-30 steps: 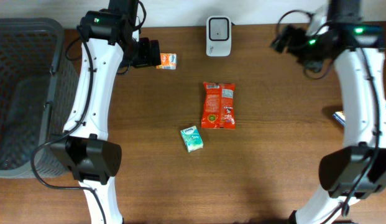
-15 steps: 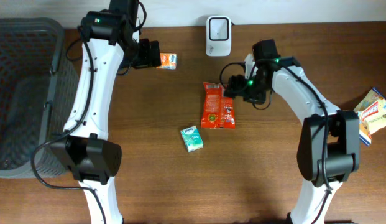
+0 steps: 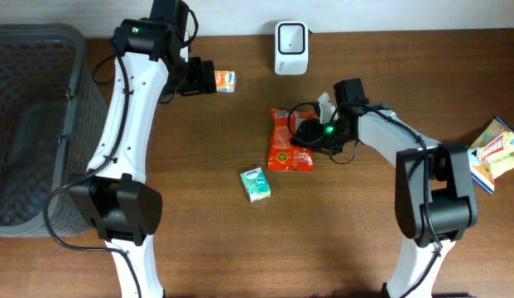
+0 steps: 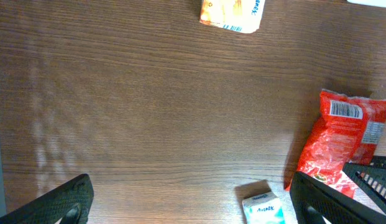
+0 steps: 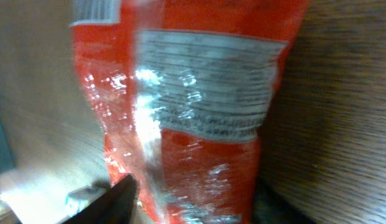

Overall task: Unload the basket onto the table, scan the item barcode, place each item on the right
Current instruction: 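Reach the right gripper to the red bag and grasp its edge, then lift the red bag with the right gripper toward the scanner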

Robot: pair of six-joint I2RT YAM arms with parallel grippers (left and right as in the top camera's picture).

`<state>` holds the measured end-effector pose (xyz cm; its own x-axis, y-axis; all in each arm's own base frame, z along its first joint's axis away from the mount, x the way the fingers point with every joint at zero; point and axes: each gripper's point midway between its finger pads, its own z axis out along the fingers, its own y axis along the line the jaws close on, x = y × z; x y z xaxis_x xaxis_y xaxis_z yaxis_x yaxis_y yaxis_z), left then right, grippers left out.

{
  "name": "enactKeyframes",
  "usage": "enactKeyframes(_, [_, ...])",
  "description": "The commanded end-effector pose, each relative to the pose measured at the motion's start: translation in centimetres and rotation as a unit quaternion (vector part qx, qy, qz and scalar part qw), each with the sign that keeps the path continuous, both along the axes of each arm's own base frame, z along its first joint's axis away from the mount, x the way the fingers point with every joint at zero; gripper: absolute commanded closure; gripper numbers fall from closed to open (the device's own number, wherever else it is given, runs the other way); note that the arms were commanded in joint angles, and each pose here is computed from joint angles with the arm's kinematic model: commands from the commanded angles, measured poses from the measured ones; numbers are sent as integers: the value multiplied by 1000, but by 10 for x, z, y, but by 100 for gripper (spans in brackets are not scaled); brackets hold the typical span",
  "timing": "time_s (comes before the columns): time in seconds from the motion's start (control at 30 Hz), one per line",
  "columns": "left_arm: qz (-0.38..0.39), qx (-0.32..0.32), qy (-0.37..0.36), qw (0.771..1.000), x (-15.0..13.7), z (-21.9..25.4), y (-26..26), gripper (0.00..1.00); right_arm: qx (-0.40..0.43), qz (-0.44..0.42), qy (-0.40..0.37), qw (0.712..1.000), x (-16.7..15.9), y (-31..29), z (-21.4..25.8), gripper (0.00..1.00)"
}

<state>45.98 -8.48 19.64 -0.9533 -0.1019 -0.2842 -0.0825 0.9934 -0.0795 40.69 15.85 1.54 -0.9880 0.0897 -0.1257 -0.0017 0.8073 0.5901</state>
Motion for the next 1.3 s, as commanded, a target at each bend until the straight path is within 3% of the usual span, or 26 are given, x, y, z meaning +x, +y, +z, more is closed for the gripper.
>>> enactKeyframes(0.0, [0, 6, 5, 1000, 1, -6, 0, 1, -14, -14, 32, 999, -9, -3, -23, 48])
enactKeyframes(0.03, [0, 6, 5, 1000, 1, -6, 0, 1, -14, -11, 28, 999, -8, -3, -22, 49])
enactKeyframes(0.17, [-1, 6, 5, 1000, 0, -6, 0, 1, -22, -13, 16, 1000, -3, -5, -23, 70])
enactKeyframes(0.53, [-1, 5, 2, 1000, 2, -5, -1, 1, -19, -1, 7, 1000, -2, -3, -22, 80])
enactKeyframes(0.6, [-4, -2, 7, 1000, 0, -6, -3, 1, -8, 16, -4, 1000, -2, 1, -19, 86])
enactKeyframes(0.63, [-5, -5, 8, 1000, -1, -6, -4, 1, 7, 38, -17, 999, -3, 6, -15, 96])
enactKeyframes(0.97, [-5, -6, 7, 1000, 0, -6, -5, 1, 98, 170, -188, 962, 17, 38, 44, 96])
enactKeyframes(1.17, [-5, -8, -3, 1000, 5, -4, -6, 1, 80, 235, -318, 915, 20, 41, 109, 96])
enactKeyframes(1.27, [-5, -8, -4, 1000, 5, -4, -5, 1, 105, 280, -386, 873, 9, 49, 149, 96])
